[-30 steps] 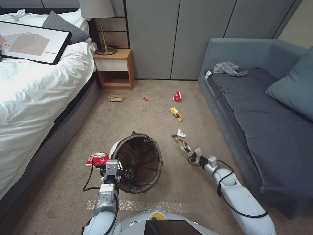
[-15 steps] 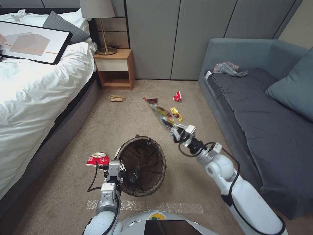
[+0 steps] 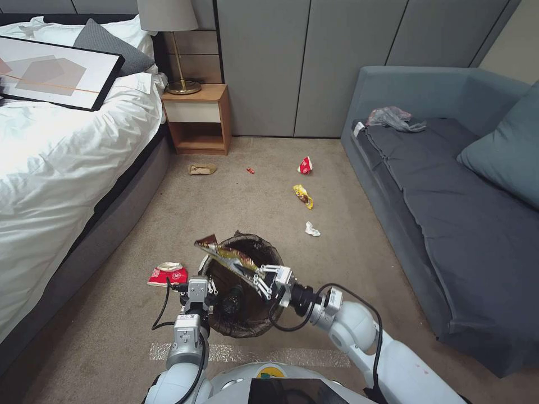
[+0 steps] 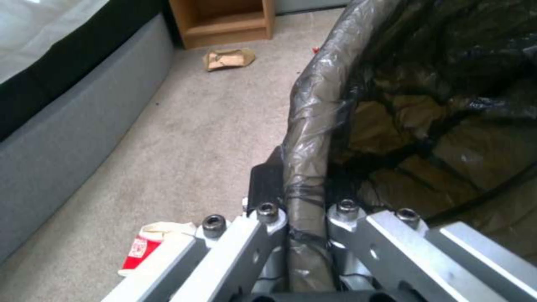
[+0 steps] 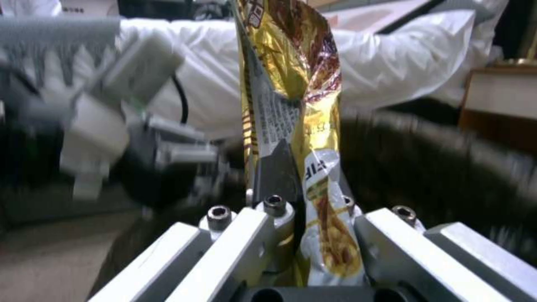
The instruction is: Pick up the trash bin, then pick up the garbage from the floor and place it into the trash bin.
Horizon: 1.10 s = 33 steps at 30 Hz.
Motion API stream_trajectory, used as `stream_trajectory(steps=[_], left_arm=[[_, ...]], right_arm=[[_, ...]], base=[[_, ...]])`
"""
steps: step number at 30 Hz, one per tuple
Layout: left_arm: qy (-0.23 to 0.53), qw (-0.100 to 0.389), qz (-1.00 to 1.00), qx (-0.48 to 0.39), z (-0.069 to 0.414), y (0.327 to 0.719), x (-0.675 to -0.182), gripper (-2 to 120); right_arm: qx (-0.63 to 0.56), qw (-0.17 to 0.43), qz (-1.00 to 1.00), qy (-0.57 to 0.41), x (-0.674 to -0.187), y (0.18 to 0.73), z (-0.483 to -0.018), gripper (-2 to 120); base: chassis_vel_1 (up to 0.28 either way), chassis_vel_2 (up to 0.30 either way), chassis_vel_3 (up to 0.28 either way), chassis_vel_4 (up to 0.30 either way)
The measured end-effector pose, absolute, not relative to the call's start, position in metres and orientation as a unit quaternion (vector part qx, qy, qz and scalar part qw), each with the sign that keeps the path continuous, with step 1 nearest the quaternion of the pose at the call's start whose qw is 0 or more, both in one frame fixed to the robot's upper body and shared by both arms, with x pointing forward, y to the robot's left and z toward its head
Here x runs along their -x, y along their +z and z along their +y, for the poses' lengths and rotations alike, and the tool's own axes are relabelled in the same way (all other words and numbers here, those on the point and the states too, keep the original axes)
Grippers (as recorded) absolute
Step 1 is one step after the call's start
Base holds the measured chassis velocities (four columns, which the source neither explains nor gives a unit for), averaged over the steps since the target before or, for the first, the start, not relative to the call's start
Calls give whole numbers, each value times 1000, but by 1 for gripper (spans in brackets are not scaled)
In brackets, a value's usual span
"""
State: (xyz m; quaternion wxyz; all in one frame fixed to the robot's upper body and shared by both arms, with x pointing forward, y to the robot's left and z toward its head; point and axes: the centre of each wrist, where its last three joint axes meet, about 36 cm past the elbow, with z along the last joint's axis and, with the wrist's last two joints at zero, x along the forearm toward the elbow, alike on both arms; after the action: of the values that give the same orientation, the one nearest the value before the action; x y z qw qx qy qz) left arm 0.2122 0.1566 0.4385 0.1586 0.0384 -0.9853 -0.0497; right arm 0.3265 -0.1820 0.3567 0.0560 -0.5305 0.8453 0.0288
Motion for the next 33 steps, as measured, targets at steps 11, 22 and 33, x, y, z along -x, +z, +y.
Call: stream_trajectory(steps=[11, 22, 33], left_arm=[[-48, 156, -986, -41, 158, 441, -214, 0], [-44, 153, -986, -41, 158, 443, -216, 0], [-45, 155, -986, -38, 158, 442, -215, 0]], right_arm=[[520, 32, 854, 11, -327, 328, -192, 0], [516, 28, 856, 3, -327, 326, -193, 30], [512, 29, 858, -3, -325, 330, -195, 74]], base=[[0, 0, 0, 0], [0, 0, 0, 0], [0, 0, 0, 0]])
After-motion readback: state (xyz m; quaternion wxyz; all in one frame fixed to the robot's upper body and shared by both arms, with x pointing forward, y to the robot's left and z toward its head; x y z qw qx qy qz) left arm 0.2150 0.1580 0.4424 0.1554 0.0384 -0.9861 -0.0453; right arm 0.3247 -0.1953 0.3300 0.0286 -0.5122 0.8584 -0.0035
